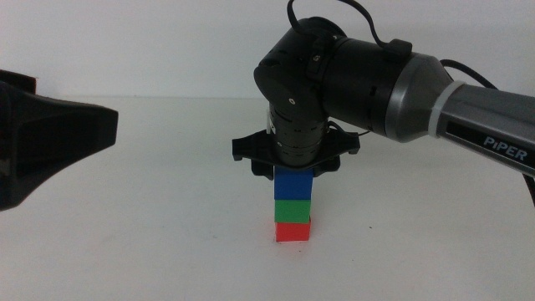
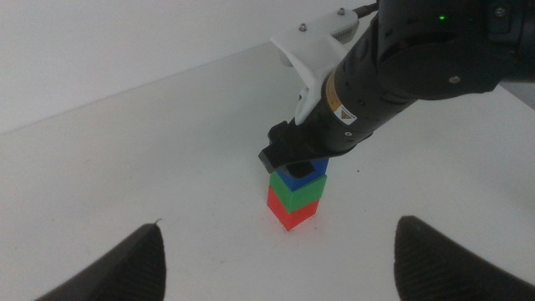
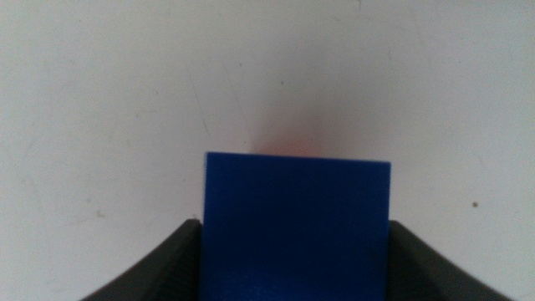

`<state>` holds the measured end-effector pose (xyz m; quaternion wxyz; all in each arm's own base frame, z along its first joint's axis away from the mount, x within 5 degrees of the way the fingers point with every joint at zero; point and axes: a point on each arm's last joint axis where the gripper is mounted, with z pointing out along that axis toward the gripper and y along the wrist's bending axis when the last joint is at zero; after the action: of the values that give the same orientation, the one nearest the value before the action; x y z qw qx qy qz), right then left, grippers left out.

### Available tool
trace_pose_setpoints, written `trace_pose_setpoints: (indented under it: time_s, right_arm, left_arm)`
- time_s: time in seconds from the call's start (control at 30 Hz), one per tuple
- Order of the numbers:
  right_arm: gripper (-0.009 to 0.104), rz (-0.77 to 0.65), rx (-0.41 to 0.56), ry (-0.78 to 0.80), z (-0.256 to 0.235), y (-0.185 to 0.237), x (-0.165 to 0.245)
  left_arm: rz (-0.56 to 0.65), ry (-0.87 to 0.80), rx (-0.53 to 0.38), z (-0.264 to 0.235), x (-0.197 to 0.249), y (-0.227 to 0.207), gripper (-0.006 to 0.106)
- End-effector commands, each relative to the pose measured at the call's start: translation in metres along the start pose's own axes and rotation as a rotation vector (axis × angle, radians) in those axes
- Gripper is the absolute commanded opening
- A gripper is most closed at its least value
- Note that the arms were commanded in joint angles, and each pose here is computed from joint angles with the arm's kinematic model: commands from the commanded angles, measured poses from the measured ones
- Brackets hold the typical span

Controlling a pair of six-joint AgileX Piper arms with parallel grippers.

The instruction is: Stack red cubes first, then green, then blue cubes in a specific spot.

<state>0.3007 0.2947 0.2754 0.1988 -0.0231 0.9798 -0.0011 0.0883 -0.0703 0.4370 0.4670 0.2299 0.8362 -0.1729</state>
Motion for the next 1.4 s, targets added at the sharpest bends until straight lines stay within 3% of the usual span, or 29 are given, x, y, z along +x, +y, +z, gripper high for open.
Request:
trace_pose_setpoints:
  time_s: [0.0,0.3,0.4,0.53,0.73,0.83,1.03,1.37]
  right_arm:
    - [0.054,-0.008,0.024,-0.021,-0.003,-0.004,-0.002]
    - [0.092,-0.034,-0.003,-0.013,-0.022,-0.013,-0.003]
    - [0.093,-0.042,-0.052,-0.091,-0.068,-0.031,0.001]
    - [0.093,-0.107,-0.102,-0.178,-0.129,-0.093,0.031]
    - [0.093,-0.133,-0.170,-0.412,-0.154,-0.196,0.086]
    - [0.093,-0.164,-0.231,-0.528,-0.158,-0.226,0.117]
    - [0.093,-0.154,-0.244,-0.611,-0.140,-0.248,0.146]
    - [0.093,-0.115,-0.217,-0.602,-0.136,-0.255,0.150]
  left_arm:
    - [-0.001,-0.015,0.002,-0.001,0.000,0.000,0.094]
    - [-0.001,-0.015,0.002,-0.001,0.000,0.000,0.094]
    - [-0.001,-0.015,0.002,-0.001,0.000,0.000,0.094]
    - [-0.001,-0.015,0.002,-0.001,0.000,0.000,0.094]
    - [-0.001,-0.015,0.002,-0.001,0.000,0.000,0.094]
    - [-0.001,-0.015,0.002,-0.001,0.000,0.000,0.094]
    - [-0.001,-0.015,0.002,-0.001,0.000,0.000,0.094]
    - [-0.001,-0.015,0.002,-0.001,0.000,0.000,0.094]
